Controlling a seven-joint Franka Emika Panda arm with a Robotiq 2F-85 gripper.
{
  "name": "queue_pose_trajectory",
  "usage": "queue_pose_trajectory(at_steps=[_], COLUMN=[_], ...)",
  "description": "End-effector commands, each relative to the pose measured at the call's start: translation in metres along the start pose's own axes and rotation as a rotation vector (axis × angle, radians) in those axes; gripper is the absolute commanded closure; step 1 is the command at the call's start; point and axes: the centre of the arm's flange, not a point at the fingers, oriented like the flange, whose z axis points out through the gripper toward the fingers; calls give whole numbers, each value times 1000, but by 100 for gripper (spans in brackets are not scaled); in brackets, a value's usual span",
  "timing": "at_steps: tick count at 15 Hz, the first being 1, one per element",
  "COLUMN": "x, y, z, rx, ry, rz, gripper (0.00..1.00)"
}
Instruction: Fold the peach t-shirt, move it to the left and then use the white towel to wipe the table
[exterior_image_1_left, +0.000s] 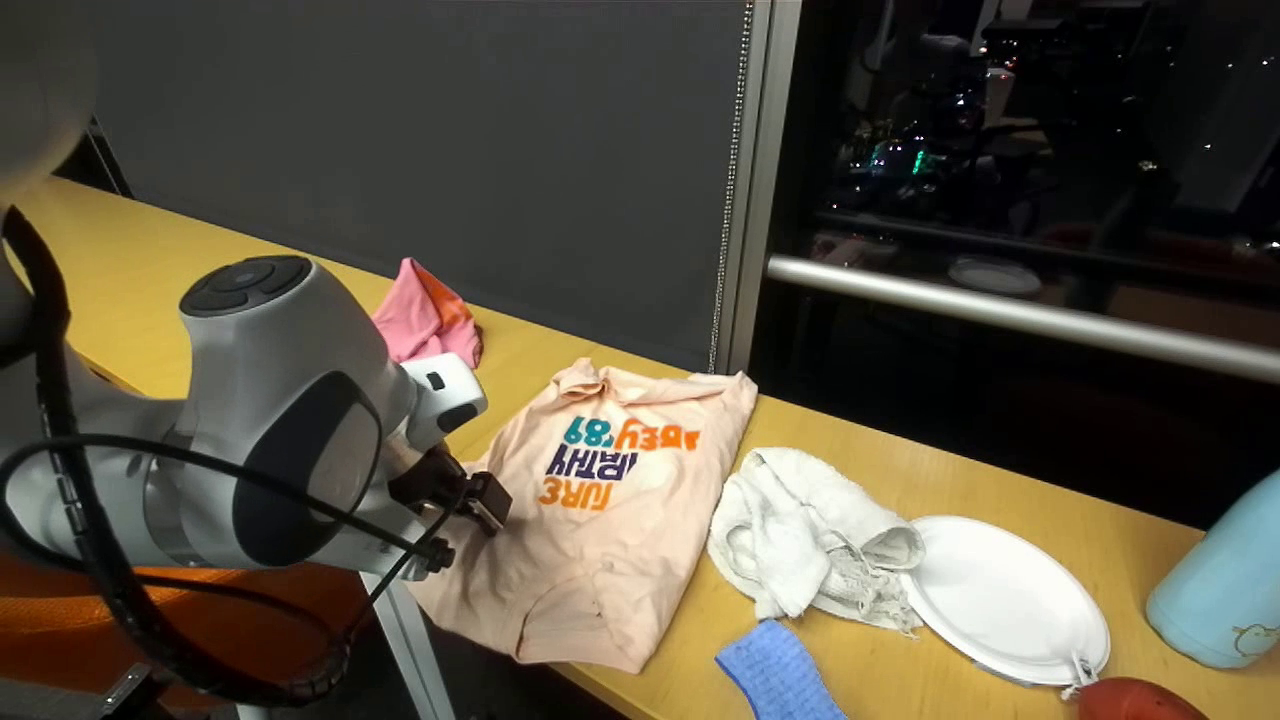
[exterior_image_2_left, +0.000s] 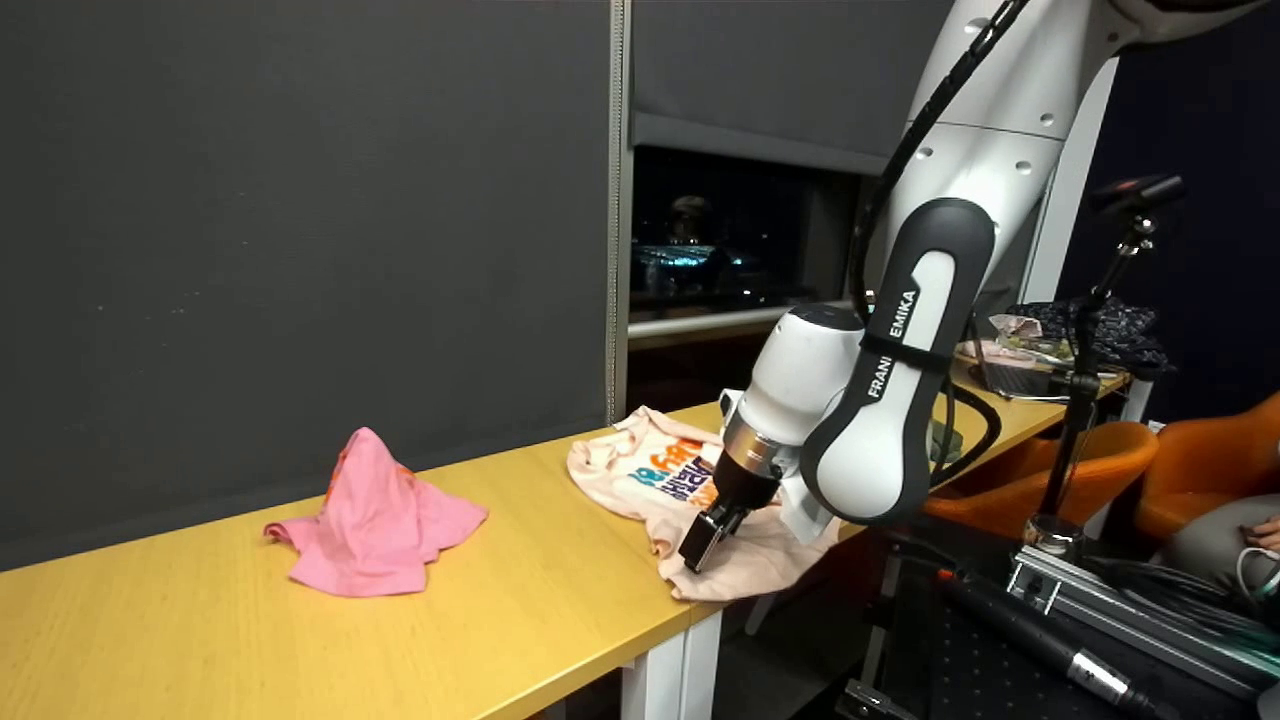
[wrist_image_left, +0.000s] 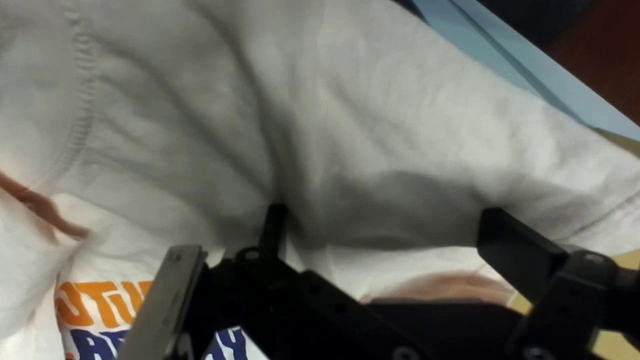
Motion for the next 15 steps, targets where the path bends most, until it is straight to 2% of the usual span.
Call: queue_pose_trajectory(at_steps=[1, 9, 10, 15], x=[-1, 17, 25, 63], y=[-2, -24, -27, -38], z=[5, -5, -8, -23], rx=[19, 52, 60, 69], ry=[49, 88, 96, 149], rz=[19, 18, 15, -6], gripper=[34, 95, 100, 99])
